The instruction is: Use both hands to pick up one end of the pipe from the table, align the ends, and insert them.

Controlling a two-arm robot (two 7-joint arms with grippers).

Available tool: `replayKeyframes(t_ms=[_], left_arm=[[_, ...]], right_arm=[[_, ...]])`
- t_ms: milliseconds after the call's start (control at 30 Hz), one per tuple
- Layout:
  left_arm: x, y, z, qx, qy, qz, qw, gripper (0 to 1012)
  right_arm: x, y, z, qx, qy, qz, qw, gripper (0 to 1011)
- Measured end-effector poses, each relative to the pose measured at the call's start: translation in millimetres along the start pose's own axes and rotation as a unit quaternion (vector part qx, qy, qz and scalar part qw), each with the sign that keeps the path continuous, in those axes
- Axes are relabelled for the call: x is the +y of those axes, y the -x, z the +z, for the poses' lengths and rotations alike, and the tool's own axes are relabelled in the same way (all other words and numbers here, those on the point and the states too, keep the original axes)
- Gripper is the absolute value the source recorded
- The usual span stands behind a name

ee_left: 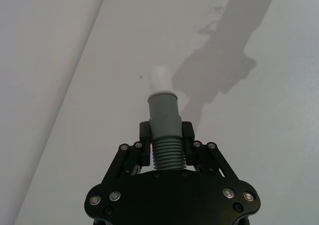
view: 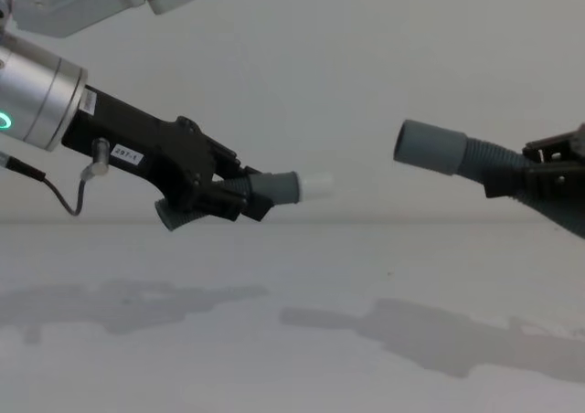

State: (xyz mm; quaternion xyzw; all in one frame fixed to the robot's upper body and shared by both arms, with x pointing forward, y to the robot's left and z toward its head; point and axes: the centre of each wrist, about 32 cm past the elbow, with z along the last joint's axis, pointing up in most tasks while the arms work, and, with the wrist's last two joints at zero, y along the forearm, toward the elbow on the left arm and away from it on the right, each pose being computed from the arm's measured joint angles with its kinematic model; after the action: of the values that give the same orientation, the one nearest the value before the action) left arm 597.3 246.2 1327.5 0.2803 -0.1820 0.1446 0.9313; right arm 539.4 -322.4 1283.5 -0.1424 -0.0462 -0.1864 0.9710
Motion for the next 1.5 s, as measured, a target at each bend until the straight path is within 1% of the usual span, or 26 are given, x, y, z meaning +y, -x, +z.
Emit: replayKeyframes(t_ms=[200,533,933,1300,1500], left_arm=[[1.4,0.5,1.0,-0.002,0.005,0.001,1.0000,358],[3.6,0.9,2.3,-0.006,0.011,0.001,0.9999,358],[7.3,1.5,4.2,-0.009,0.016,-0.001,0.9998,358],[8.5,2.6,5.8,-0.012,0.019,-0.005,0.9997,358],[8.5,1.9,7.1,-0.014,0.021,-0.008,0.9997,358]], right_arm=[[3.9,4.1,1.0,0.001,-0.002,-0.009,1.0000,269],[9.2,7.4,1.0,0.002,0.000,-0.015,0.9999,269],[13.8,7.1,1.9,0.001,0.002,-0.019,0.9998,269],[17.1,5.8,2.3,-0.002,0.002,-0.020,0.9998,269],[18.6,5.1,2.3,-0.003,0.003,-0.019,0.9998,269]])
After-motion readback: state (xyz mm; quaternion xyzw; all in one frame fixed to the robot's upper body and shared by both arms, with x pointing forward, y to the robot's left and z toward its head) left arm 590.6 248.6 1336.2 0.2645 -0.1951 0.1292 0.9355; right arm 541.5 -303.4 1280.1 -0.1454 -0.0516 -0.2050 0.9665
